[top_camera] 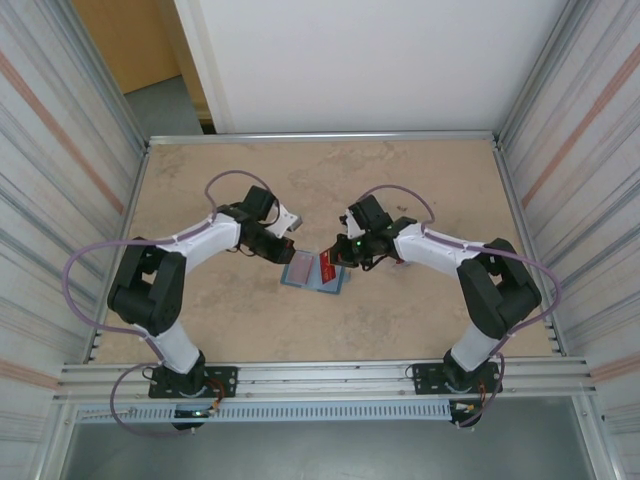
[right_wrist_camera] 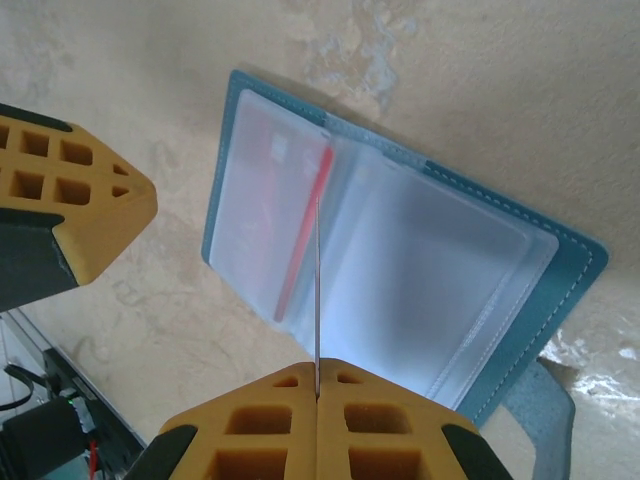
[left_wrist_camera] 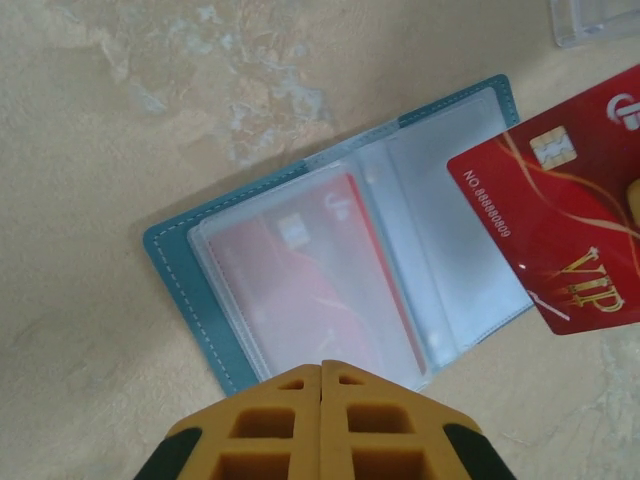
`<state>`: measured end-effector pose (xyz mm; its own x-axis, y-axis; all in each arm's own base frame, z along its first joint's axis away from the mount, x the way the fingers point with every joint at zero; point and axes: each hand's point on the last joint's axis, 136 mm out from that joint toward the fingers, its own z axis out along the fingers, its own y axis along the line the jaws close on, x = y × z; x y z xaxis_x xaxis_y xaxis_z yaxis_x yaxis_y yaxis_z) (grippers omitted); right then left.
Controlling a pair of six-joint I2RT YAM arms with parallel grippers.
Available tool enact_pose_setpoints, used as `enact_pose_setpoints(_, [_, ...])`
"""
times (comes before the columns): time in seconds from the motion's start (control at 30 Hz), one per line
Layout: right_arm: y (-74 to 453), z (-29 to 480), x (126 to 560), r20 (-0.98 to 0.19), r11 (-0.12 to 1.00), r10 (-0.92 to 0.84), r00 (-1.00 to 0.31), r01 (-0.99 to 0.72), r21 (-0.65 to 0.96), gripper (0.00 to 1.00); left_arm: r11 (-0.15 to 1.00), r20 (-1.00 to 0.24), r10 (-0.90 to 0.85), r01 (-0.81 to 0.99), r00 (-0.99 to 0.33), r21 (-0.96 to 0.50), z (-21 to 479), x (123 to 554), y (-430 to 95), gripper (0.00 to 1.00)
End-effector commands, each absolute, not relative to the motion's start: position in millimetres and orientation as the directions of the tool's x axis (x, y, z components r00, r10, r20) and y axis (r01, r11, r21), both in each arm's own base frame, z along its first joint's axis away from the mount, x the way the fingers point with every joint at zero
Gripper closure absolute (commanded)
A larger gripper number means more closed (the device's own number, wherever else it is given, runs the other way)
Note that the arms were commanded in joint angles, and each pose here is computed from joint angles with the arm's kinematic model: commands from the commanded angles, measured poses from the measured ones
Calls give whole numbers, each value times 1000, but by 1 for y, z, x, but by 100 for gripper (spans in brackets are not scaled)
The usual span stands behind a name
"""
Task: Put the credit cards into the card holder
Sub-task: Insert the credit card into the card slot.
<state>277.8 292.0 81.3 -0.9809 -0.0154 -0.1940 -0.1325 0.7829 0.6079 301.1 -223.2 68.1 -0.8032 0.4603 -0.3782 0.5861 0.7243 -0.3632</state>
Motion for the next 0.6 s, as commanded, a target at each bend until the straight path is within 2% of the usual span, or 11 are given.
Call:
enact_pose_setpoints(0.0, [294,87,266,-204,797,-13,-979,-133,589,100,730,-373,426,557,-824,-396,73,302,-221,96])
enact_pose_setpoints(0.13, [285,72,256,-182,822,1,-983,-102,560,100,760,-352,382,507,-855,-407,77,310,-208,98])
enact_pose_setpoints(0.37, [290,73,263,-177,796,20,-984,-91,598,100,717,-151,342,361,-927,-597,82,293,-198,100])
enact_pose_setpoints(0.57, [297,81,273,-196,769,9,-981,-119,628,100,653,-257,303,396,-918,-645,90,297,-217,100])
